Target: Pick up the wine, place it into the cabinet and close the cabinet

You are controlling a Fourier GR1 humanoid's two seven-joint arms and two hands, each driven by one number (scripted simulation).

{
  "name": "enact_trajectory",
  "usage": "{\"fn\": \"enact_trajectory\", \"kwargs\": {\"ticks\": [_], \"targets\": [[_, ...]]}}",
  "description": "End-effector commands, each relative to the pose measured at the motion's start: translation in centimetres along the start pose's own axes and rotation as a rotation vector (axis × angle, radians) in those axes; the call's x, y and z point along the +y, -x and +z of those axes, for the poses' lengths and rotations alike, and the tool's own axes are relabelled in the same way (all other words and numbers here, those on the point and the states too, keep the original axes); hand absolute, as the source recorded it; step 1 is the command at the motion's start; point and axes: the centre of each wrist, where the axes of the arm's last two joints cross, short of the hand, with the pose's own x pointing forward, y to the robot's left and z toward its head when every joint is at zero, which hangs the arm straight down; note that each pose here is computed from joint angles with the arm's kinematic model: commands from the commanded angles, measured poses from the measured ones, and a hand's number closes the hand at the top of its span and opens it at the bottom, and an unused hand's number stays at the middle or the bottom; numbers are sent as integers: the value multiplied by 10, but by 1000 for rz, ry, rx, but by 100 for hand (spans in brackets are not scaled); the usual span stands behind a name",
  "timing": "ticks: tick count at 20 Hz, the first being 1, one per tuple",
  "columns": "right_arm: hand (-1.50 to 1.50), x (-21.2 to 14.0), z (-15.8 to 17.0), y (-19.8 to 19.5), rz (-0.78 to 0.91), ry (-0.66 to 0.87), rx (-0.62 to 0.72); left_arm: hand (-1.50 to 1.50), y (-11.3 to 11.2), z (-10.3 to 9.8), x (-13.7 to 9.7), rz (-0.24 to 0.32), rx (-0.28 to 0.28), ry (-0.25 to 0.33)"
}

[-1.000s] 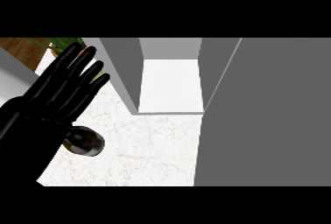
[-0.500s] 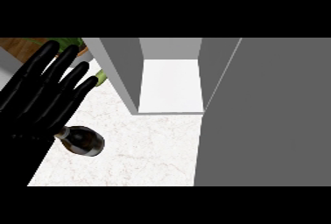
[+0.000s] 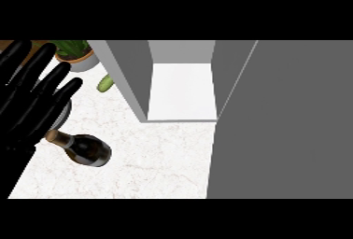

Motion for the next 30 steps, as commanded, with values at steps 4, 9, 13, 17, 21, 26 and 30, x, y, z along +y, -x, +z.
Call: {"fn": "enact_trajectory", "kwargs": {"ticks": [4, 9, 13, 17, 21, 26, 30], "targets": [[-150, 6, 33, -44, 0, -7, -71, -150, -9, -12, 31, -9, 26, -72], [-150, 9, 37, -51, 6, 1, -85, -150, -10, -2, 52, -66, 32, -110], [-150, 3, 30, -42, 4, 1, -75, -150, -8, 9, 64, -116, 37, -128], [-150, 2, 36, -50, 2, -22, -80, -150, -16, 4, 83, -106, 36, -159], [-150, 5, 34, -49, -20, -14, -75, -150, -6, 12, 101, -115, 42, -177], [-150, 3, 27, -41, 0, -16, -72, -150, 4, 2, 126, -125, 85, -205], [-150, 6, 22, -38, -23, -4, -103, -150, 27, -3, 148, -118, 104, -214]]}}
